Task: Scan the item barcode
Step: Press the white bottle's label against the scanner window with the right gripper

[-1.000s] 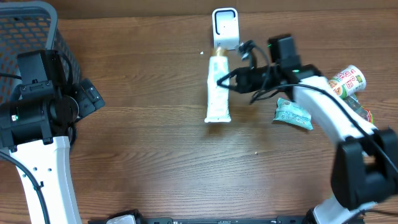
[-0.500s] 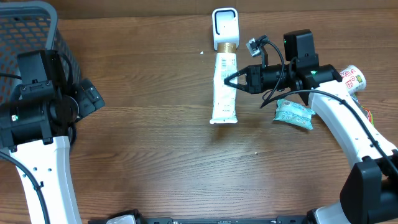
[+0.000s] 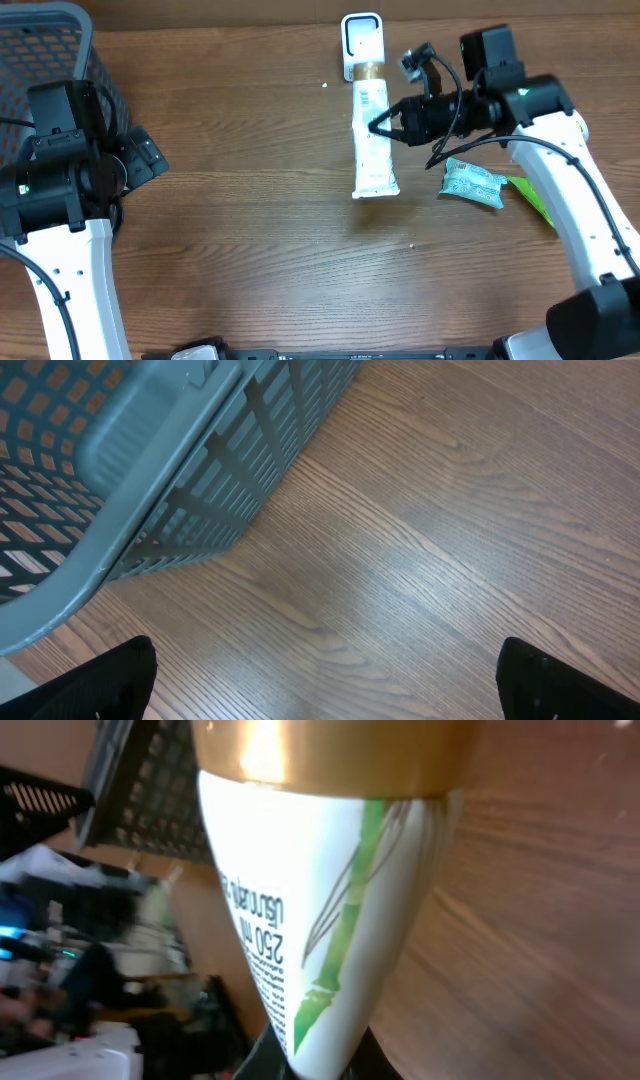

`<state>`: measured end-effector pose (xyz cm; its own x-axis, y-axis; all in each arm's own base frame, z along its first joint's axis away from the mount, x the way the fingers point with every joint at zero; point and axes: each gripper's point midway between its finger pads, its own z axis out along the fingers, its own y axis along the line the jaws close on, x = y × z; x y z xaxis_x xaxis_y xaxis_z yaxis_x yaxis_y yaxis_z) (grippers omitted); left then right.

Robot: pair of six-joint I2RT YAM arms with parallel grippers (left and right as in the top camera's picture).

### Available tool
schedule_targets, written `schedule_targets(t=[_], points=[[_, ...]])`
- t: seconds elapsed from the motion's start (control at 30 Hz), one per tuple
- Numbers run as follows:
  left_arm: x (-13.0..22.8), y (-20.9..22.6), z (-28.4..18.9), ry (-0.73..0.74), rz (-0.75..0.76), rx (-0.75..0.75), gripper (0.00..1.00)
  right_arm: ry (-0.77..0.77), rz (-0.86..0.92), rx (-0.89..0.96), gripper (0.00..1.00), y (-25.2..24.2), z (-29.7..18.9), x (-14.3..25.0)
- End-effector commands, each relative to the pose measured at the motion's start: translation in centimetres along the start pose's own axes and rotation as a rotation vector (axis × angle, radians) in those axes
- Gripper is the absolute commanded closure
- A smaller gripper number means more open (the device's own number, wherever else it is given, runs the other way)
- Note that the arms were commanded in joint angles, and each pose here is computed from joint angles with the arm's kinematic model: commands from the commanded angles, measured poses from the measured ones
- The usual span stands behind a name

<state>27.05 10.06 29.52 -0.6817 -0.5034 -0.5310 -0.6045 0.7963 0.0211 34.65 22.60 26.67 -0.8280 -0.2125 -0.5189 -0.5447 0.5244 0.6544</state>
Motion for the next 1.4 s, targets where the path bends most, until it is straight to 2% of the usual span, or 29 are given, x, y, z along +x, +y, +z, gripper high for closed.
schedule_targets(t=[0.0, 0.23, 0.33, 0.53, 0.77, 0.93, 1.17, 1.23, 1.37], points=[[-0.1, 0.1, -0.1, -0.005, -0.019, 0.001, 0.00, -0.060, -0.220, 0.086, 0.96, 3.2, -2.3, -2.0], [-0.1, 0.1, -0.1, -0.005, -0.019, 0.001, 0.01, -0.053, -0.303, 0.246, 0.96, 2.9, -1.5, -2.7], [-0.1, 0.1, -0.1, -0.005, -0.019, 0.001, 0.00, -0.115, -0.350, 0.409, 0.96, 1.6, -1.6, -4.7], [-0.1, 0.1, -0.1, -0.005, -0.019, 0.001, 0.00, -0.298, -0.403, 0.923, 0.96, -3.4, -4.8, -10.2], [-0.1, 0.1, -0.1, -0.005, -0.018, 0.001, 0.00, -0.327, -0.690, 1.244, 0.96, -6.6, -5.8, -15.8], [-0.1, 0.1, -0.1, -0.005, -0.019, 0.001, 0.00, -0.253, -0.882, 1.341, 0.96, -8.9, -4.6, -17.9], [-0.1, 0.1, -0.1, -0.005, -0.019, 0.001, 0.00, -0.271, -0.956, 1.423, 0.96, -13.5, -3.0, -20.2], [-0.1, 0.1, -0.1, -0.005, -0.019, 0.001, 0.00, -0.241, -1.012, 1.456, 0.96, -15.8, -1.4, -20.6], [-0.1, 0.1, -0.1, -0.005, -0.019, 0.001, 0.00, -0.245, -1.058, 1.475, 0.96, -17.5, 0.3, -21.0]])
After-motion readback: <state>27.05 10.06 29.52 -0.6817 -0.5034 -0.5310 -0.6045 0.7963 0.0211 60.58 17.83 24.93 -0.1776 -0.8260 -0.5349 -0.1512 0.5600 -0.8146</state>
